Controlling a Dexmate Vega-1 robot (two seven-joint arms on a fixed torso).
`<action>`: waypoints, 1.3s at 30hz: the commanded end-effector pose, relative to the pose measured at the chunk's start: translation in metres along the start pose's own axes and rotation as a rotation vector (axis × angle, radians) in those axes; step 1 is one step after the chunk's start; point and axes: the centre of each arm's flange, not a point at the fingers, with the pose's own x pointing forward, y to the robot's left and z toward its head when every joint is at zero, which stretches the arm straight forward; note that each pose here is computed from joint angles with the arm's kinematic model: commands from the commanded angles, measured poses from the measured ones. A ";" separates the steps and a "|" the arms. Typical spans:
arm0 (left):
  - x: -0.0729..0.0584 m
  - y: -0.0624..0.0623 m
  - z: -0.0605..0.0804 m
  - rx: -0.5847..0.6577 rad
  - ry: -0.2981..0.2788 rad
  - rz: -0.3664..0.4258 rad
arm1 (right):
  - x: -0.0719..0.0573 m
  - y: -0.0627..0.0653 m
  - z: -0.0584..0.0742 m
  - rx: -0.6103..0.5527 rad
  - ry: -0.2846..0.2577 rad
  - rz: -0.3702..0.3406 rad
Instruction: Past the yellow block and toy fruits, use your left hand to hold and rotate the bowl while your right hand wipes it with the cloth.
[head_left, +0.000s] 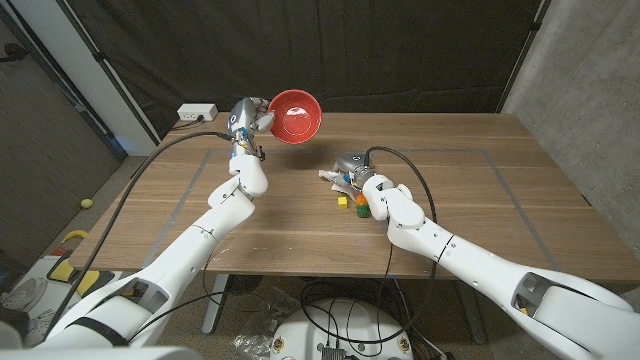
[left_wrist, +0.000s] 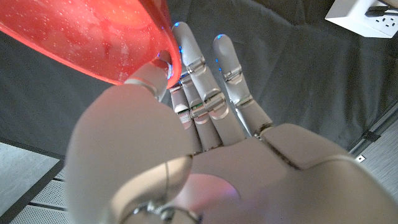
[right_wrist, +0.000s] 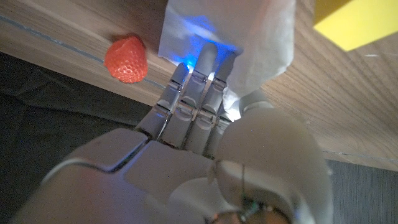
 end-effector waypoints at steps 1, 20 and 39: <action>-0.002 -0.004 0.000 0.006 0.003 -0.023 | -0.019 -0.008 -0.011 0.184 -0.022 -0.282; -0.002 -0.006 -0.002 -0.009 0.021 -0.047 | -0.029 -0.009 -0.046 0.765 0.060 -0.572; 0.003 -0.015 -0.014 -0.179 0.132 -0.202 | -0.021 -0.003 -0.064 1.245 0.088 -0.589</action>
